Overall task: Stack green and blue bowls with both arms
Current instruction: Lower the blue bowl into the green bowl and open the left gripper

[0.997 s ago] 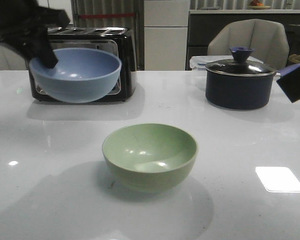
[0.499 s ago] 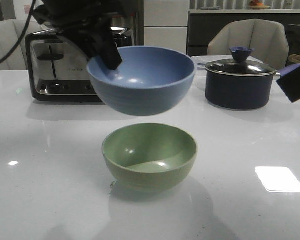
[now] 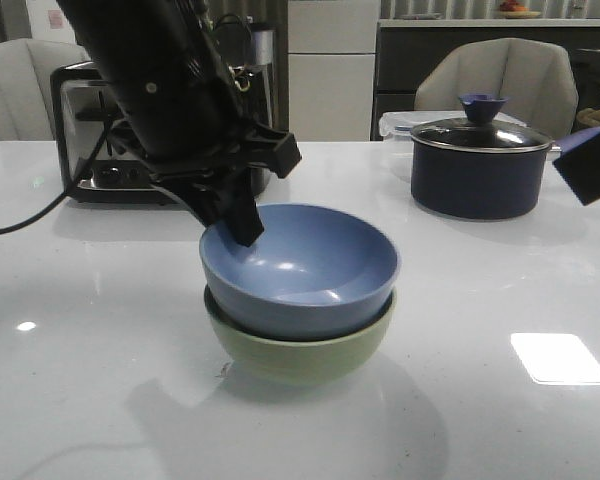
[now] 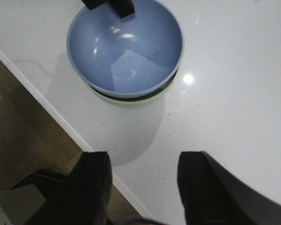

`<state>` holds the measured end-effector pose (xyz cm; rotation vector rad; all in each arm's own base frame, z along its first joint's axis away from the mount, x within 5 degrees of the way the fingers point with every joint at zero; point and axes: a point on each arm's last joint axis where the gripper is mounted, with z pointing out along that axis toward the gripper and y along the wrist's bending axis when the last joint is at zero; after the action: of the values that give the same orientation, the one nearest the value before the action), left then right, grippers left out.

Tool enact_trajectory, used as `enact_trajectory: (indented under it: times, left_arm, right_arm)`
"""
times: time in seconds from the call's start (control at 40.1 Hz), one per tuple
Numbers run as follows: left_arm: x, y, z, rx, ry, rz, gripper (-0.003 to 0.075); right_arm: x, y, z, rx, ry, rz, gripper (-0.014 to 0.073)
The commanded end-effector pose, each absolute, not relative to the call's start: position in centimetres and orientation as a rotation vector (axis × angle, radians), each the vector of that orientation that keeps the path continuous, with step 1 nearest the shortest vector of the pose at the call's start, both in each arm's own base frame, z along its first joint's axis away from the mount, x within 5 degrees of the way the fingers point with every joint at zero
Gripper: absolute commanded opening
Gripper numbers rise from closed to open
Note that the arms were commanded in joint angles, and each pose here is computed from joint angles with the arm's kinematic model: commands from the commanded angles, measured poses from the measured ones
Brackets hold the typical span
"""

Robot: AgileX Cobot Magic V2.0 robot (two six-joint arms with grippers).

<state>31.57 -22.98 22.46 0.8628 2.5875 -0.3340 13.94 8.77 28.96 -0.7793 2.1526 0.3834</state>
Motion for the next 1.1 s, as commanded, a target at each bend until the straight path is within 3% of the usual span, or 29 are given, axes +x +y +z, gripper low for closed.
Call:
enact_trajectory:
  times: [0.0,0.125,0.324,0.374,0.723,1.072]
  left_arm:
    - [31.9,-23.6,24.5,0.813,2.489,-0.386,0.0093]
    - [31.8,-23.6,24.3,0.82,2.505,-0.383,0.0137]
    - [31.7,-23.6,24.7,0.816,2.504,-0.394,0.0378]
    - [31.5,-23.5,25.2,0.814,2.495,-0.399,0.0405]
    - [27.0,-19.5,32.4,0.843,2.319,-0.324,0.0402]
    - [18.3,-12.7,34.8,0.845,2.153,-0.241,0.0402]
  right_arm:
    - [14.3,8.8,30.3,-0.739,2.066,0.383,0.0444]
    - [14.3,8.8,30.3,-0.739,2.066,0.383,0.0444]
    - [14.3,8.8,30.3,-0.739,2.066,0.383,0.0444]
    - [14.3,8.8,30.3,-0.739,2.066,0.383,0.0444]
    - [14.3,8.8,30.3,-0.739,2.066,0.383,0.0444]
    - [14.3,8.8,30.3,-0.739,2.066,0.383,0.0444]
